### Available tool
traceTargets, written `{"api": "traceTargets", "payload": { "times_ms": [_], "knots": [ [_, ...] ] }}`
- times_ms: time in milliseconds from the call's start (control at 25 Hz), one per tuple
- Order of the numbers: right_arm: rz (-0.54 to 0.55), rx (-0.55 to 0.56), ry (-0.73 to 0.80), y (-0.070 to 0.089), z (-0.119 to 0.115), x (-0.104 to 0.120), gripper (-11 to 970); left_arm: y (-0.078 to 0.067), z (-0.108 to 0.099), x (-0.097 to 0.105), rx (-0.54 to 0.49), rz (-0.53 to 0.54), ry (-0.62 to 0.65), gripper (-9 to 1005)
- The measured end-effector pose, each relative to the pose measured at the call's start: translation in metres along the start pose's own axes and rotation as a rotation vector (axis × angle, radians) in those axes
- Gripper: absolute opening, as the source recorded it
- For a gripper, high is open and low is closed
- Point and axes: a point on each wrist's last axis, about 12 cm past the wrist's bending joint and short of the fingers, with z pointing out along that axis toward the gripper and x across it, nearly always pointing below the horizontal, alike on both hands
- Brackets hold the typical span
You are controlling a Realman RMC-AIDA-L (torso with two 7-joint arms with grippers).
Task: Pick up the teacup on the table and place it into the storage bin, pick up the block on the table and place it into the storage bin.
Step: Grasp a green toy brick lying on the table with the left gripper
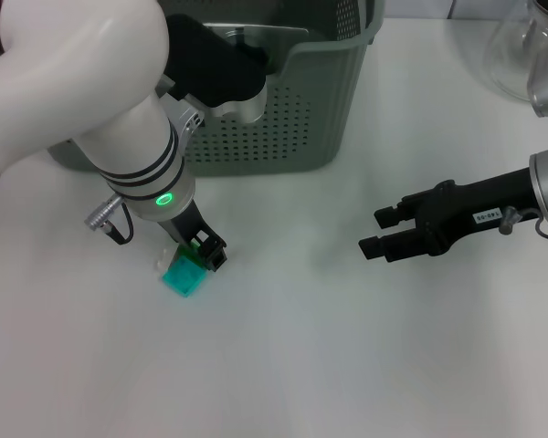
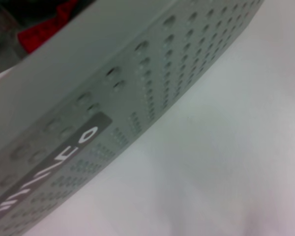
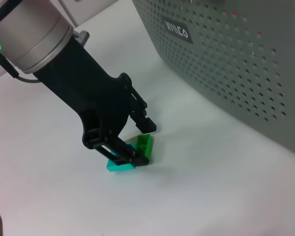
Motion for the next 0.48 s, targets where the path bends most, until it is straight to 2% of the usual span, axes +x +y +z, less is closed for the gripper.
{"api": "traceTargets", "payload": {
  "times_ms": [480],
  "knots": [
    [0.003, 0.0, 0.0, 0.0, -0.0002, 0.0011, 674, -0.0023, 0.0012, 0.0005, -0.003, 0.013, 0.006, 451]
  ]
}}
